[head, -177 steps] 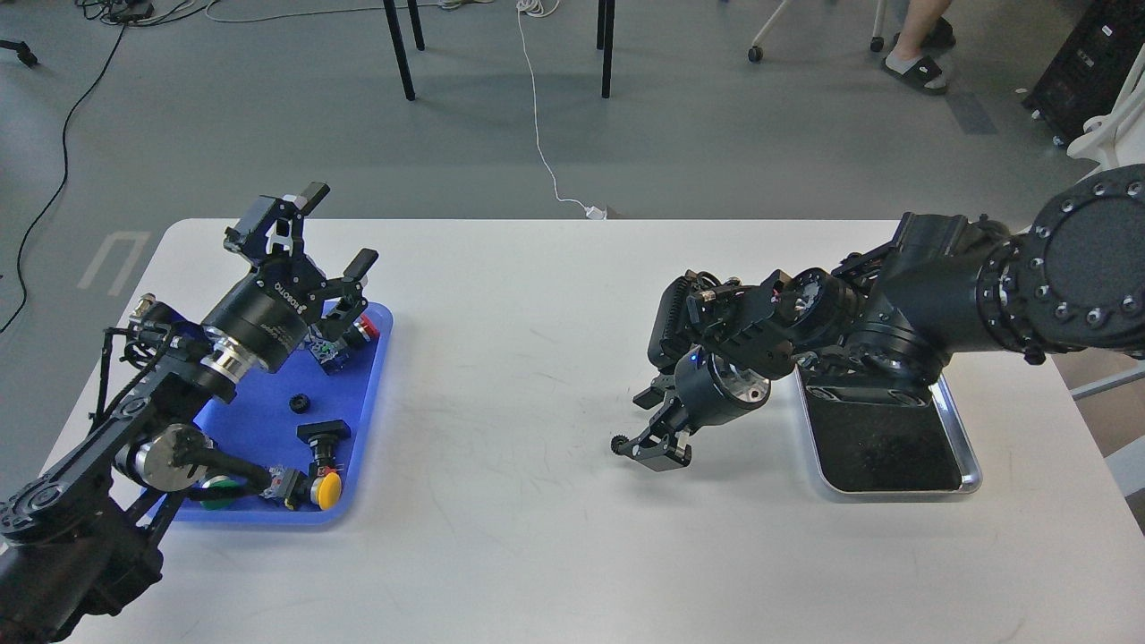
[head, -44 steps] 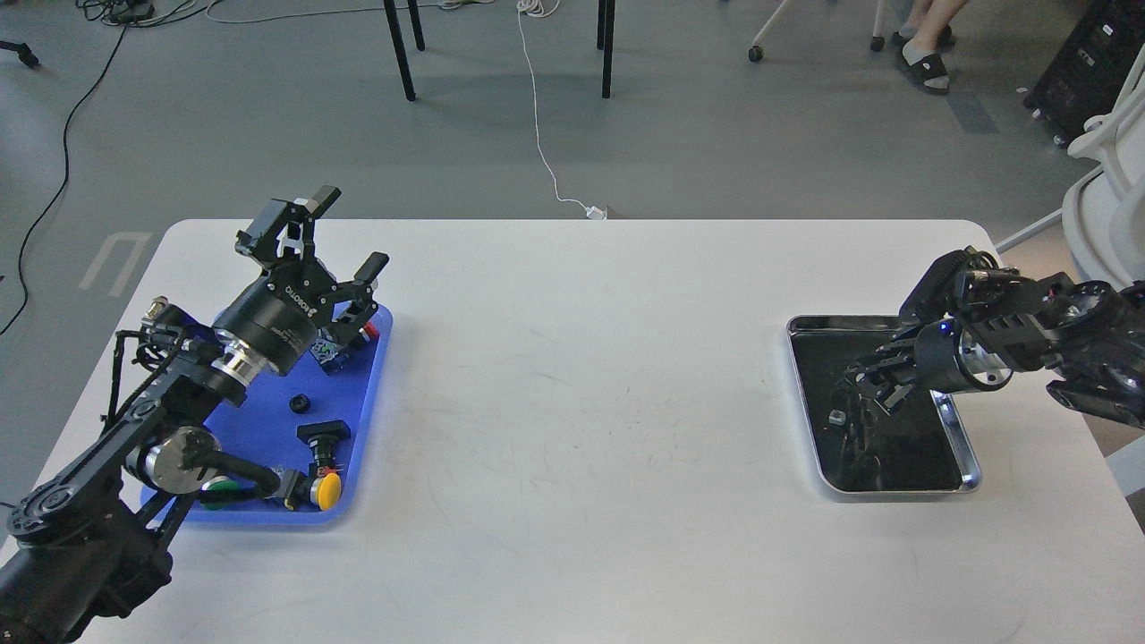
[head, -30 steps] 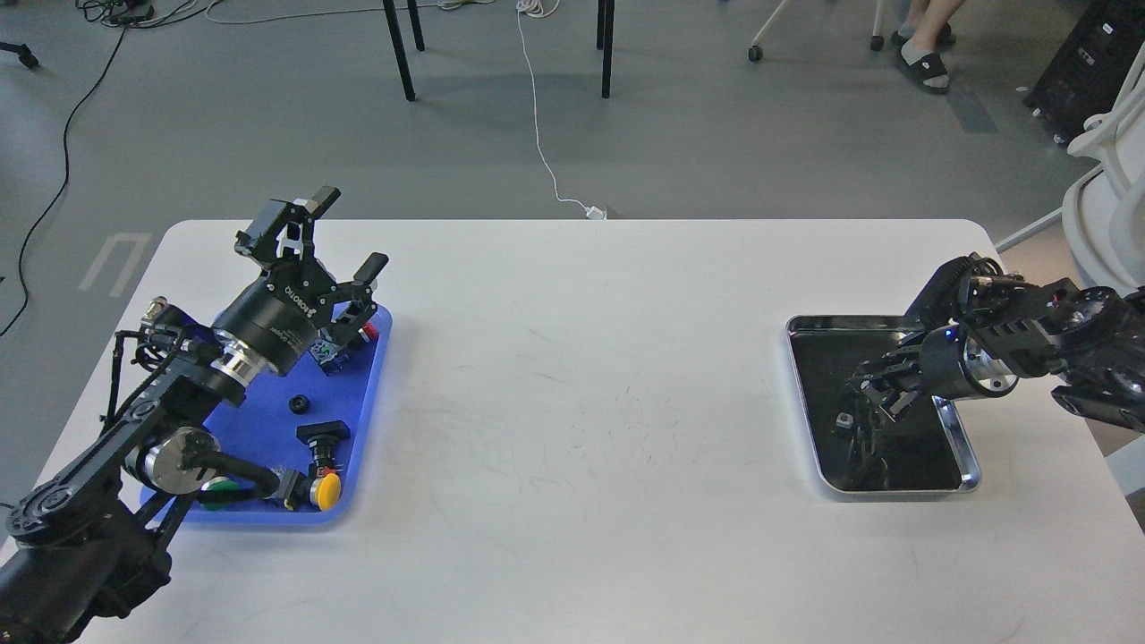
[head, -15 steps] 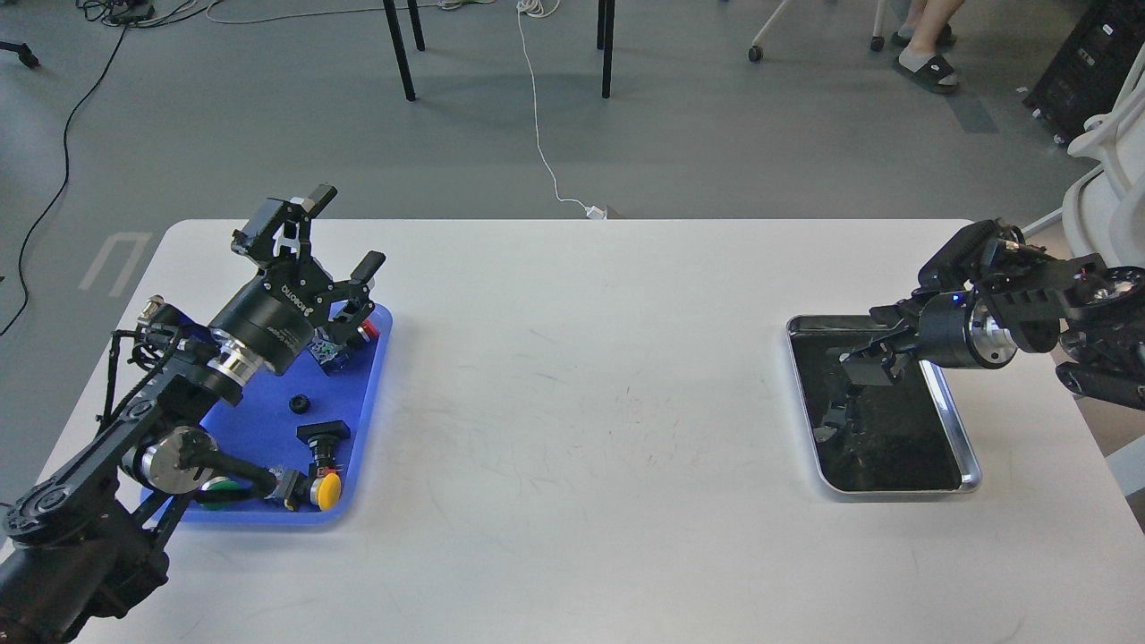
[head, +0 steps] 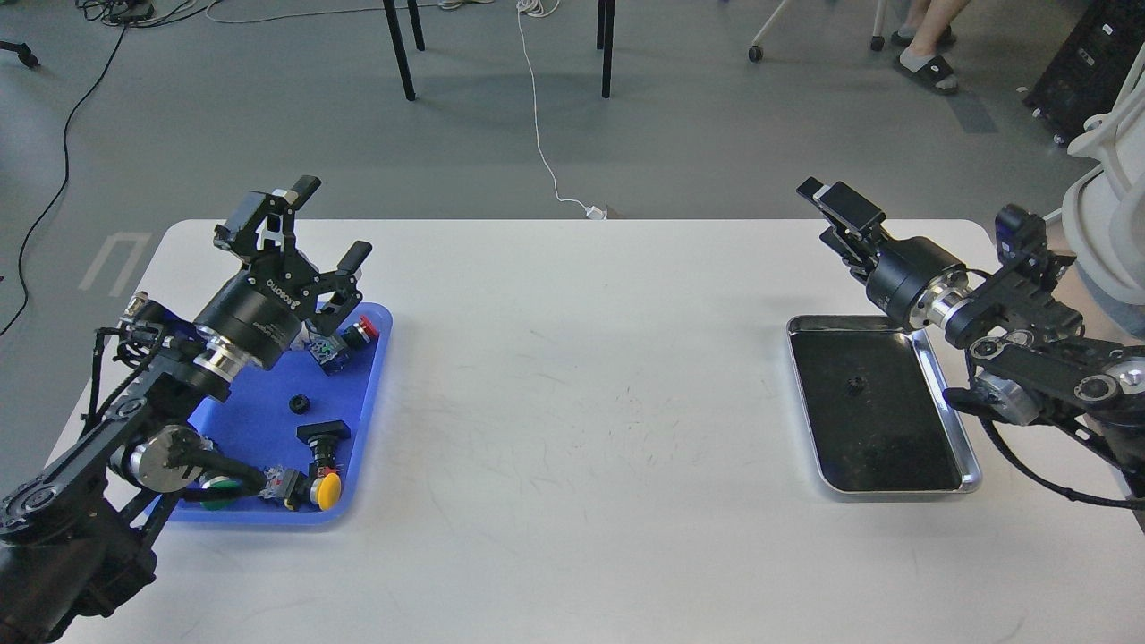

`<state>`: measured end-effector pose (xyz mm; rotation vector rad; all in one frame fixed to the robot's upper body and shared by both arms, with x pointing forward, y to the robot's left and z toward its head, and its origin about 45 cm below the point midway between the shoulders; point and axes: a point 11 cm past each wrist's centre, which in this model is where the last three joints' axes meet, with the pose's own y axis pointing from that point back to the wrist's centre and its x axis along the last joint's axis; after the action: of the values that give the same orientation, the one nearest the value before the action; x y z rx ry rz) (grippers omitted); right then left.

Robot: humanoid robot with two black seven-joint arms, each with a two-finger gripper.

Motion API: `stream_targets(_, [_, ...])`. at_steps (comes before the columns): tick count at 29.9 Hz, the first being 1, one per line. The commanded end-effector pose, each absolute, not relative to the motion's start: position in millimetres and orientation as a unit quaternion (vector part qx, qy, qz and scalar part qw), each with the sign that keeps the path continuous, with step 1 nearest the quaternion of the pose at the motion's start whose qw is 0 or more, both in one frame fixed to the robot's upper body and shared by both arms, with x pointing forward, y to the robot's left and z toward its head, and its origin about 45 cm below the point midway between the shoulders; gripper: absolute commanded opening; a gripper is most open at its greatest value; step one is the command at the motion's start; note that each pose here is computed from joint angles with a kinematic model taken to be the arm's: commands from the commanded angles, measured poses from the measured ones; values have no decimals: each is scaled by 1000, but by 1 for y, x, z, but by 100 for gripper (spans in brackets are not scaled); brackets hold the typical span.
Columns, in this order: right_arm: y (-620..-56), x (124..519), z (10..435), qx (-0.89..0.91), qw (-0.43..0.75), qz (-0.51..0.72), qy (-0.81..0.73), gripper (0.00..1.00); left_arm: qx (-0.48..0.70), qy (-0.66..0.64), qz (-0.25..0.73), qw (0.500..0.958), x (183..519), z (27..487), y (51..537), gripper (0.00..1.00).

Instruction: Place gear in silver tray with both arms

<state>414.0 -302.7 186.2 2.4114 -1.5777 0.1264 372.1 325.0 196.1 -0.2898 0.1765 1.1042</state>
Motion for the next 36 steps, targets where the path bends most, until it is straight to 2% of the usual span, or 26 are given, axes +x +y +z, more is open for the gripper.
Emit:
stream_targets(1, [-302, 403, 174, 822, 44, -69, -563, 97, -114, 30, 510, 852, 370, 216, 337, 98])
stream_targets(3, [-303, 398, 170, 821, 15, -109, -560, 97, -81, -22, 493, 866, 367, 229, 342, 98])
stream_targets(7, [-302, 392, 164, 823, 8, -127, -554, 97, 75, -128, 432, 889, 358, 237, 352, 98])
stream_targets(11, [-300, 391, 162, 823, 8, -129, -553, 97, 237, -222, 330, 886, 343, 231, 354, 98])
stream_targets(15, [-300, 391, 162, 824, 8, -129, -552, 97, 353, -297, 246, 852, 335, 233, 365, 98])
stream_targets(20, [-296, 391, 160, 825, 7, -131, -550, 97, 519, -368, 102, 765, 334, 210, 388, 98])
stream_targets(28, [-292, 391, 160, 826, 5, -132, -548, 97, 569, -383, -12, 728, 345, 178, 372, 93])
stream_targets(36, [-293, 392, 162, 826, 5, -131, -549, 97, 580, -376, -31, 723, 359, 162, 363, 84])
